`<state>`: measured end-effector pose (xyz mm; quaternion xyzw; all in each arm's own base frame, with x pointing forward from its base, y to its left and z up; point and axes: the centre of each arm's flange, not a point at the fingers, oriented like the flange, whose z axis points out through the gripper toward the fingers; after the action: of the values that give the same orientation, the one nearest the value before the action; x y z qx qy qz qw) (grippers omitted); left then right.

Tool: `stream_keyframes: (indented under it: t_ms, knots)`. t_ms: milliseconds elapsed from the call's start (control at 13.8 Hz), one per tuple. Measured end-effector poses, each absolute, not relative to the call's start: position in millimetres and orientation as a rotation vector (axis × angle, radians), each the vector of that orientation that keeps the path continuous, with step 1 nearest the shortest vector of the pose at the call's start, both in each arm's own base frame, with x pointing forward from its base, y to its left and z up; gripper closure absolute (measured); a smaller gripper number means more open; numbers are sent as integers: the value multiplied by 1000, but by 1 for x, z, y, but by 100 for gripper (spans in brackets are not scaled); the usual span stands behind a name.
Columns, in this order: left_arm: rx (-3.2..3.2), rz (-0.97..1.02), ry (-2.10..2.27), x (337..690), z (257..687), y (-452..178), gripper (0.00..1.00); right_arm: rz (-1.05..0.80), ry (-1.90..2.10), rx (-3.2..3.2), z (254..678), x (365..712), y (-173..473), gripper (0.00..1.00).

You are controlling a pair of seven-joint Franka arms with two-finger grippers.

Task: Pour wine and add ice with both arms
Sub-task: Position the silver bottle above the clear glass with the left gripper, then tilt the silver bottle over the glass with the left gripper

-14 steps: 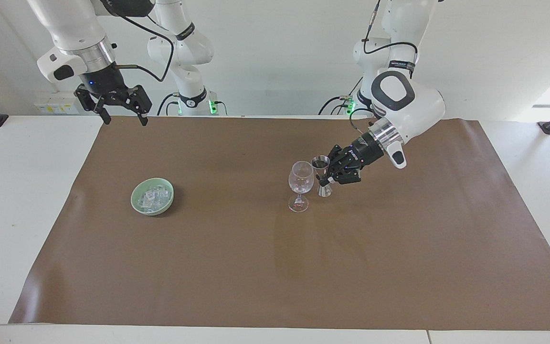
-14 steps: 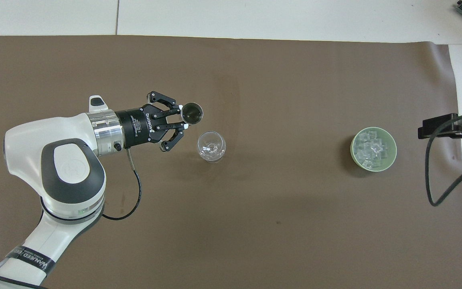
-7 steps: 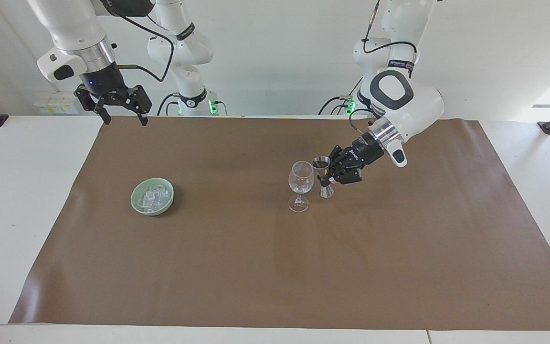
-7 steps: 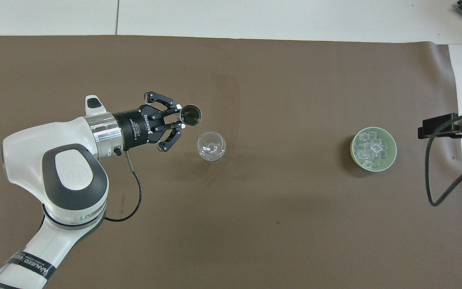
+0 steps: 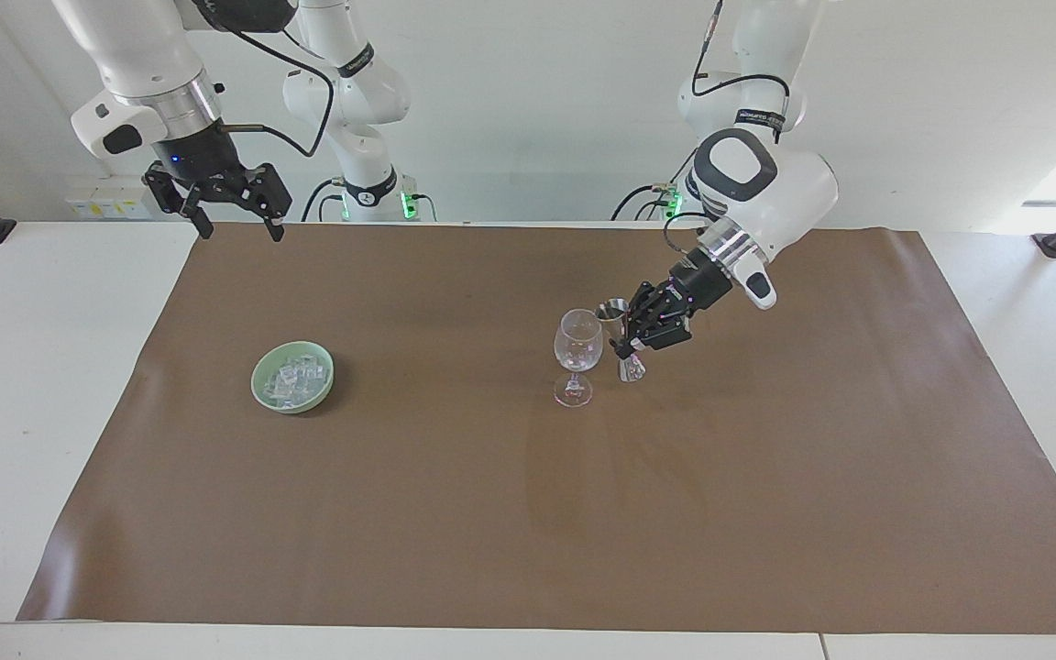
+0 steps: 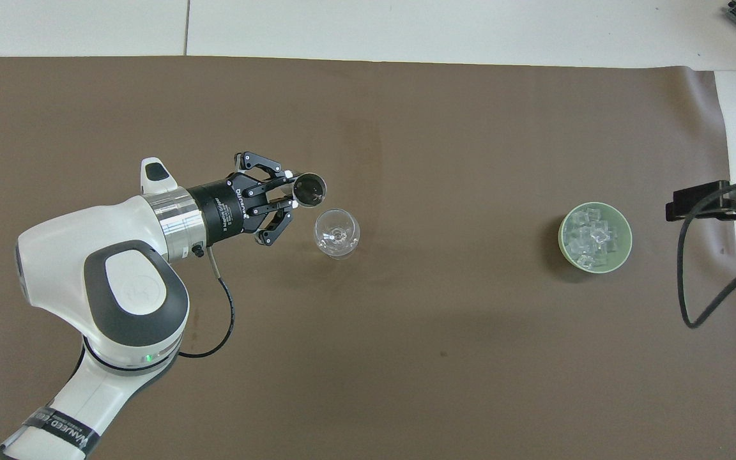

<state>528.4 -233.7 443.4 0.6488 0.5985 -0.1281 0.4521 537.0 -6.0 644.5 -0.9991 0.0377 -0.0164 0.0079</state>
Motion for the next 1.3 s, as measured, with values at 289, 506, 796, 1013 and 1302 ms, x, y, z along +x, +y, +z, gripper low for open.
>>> stream_keyframes:
  t_ms: [289,506,796,1013,1302]
  knots:
    - [1623,-247,1460,524,444,-238,78,-51,118,-3123,645,537,-6,0]
    - [1647,-200,1441,521,443,-241,78,-51,118,-3123,645,537,-6,0]
    - [1678,-148,1417,513,442,-248,78,-51,118,-3123,645,537,-6,0]
    - [1704,-105,1387,511,442,-250,78,-51,118,-3123,645,537,-6,0]
    - [1755,-44,1334,507,439,-251,78,-51,118,-3123,645,537,-6,0]
